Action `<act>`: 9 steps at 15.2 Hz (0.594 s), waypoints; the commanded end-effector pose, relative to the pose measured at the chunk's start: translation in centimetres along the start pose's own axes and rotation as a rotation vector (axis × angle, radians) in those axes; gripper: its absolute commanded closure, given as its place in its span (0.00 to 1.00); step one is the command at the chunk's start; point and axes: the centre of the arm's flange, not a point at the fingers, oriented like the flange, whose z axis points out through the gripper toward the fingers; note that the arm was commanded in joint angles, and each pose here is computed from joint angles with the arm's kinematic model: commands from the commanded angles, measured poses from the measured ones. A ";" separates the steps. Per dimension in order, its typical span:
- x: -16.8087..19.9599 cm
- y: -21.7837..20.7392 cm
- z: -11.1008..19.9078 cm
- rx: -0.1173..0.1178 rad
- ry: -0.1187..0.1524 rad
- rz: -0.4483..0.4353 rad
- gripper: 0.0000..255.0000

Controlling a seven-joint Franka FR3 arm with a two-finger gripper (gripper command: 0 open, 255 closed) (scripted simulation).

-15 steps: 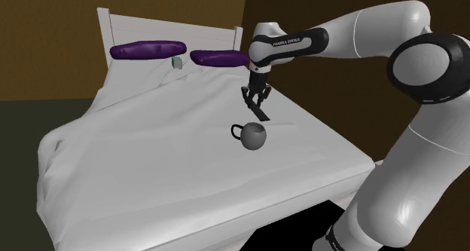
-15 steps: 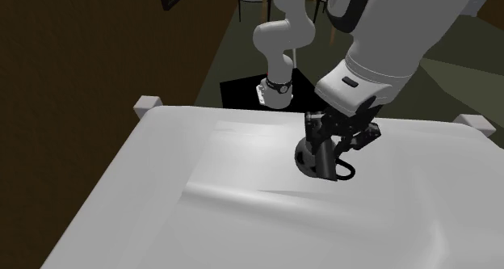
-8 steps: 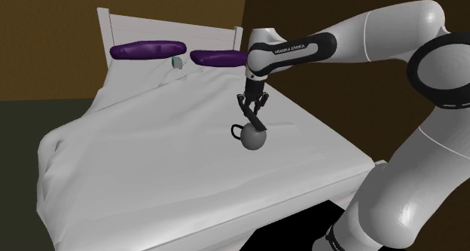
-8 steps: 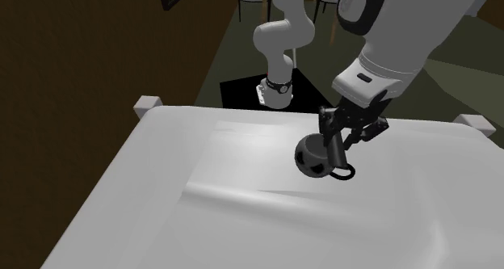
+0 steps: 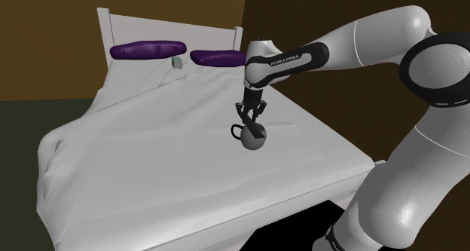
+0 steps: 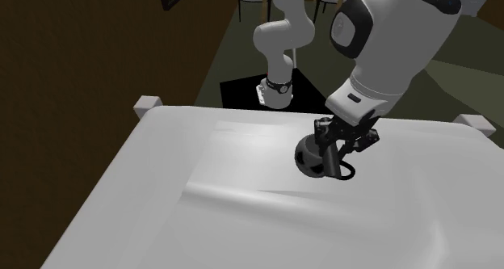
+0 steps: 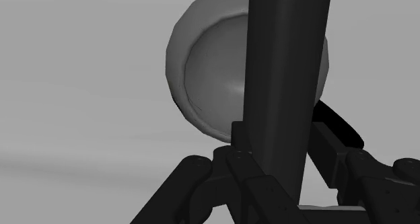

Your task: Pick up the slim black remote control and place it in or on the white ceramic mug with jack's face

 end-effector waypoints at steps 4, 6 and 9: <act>0.0 -0.1 0.4 0.000 0.000 0.000 1.00; 0.0 -0.1 0.4 0.000 0.000 0.000 1.00; 0.0 0.0 0.4 0.000 0.000 0.000 0.00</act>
